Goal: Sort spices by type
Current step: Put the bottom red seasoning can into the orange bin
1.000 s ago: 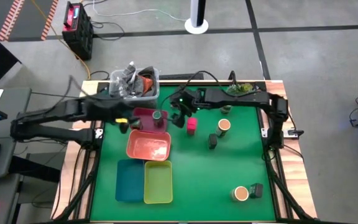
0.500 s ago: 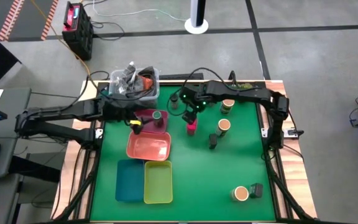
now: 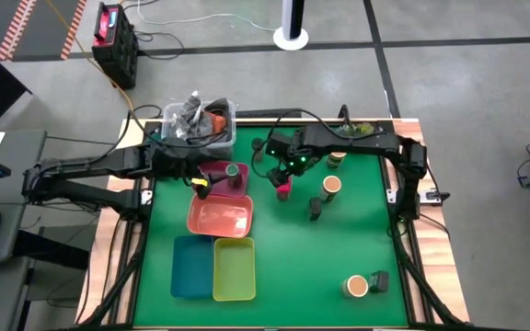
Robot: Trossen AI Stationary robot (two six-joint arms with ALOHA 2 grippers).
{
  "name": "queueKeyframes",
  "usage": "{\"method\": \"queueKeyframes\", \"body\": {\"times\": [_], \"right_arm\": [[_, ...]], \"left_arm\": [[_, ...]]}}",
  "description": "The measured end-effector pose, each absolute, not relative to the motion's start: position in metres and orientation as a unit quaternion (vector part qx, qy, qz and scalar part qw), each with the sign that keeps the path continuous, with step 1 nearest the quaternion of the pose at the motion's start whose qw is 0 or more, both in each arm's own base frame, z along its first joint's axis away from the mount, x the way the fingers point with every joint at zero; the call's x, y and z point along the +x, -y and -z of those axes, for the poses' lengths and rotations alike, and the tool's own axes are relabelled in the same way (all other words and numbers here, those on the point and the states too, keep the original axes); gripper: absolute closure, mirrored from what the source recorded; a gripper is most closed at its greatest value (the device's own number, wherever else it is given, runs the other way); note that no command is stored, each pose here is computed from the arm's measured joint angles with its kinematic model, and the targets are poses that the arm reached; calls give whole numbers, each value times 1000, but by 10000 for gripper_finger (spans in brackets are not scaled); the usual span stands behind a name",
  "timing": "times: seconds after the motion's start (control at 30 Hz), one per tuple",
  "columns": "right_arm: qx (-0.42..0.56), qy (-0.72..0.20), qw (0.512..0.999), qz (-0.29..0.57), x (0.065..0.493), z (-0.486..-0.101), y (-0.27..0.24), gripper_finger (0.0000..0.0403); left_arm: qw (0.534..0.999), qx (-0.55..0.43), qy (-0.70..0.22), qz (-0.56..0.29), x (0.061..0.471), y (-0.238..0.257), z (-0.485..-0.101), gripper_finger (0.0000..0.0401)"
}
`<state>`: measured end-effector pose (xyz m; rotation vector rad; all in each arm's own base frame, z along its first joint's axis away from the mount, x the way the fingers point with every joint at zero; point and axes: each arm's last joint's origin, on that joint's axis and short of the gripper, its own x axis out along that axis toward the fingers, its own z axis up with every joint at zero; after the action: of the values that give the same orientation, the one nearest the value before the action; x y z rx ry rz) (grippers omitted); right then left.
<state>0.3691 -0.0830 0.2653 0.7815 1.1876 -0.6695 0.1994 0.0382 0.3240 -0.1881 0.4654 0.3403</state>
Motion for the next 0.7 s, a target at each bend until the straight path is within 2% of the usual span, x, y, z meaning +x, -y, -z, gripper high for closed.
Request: {"method": "queueKeyframes", "body": {"times": [0.33,0.7], "right_arm": [[348,-554,693,304,368,-235,62,10],[388,-498,710,311,377,-222,57,9]], "left_arm": [[955,-111,-234,-145,199,-37,-323,102],[951,-147,-233,-139,199,-36,-323,102]]}}
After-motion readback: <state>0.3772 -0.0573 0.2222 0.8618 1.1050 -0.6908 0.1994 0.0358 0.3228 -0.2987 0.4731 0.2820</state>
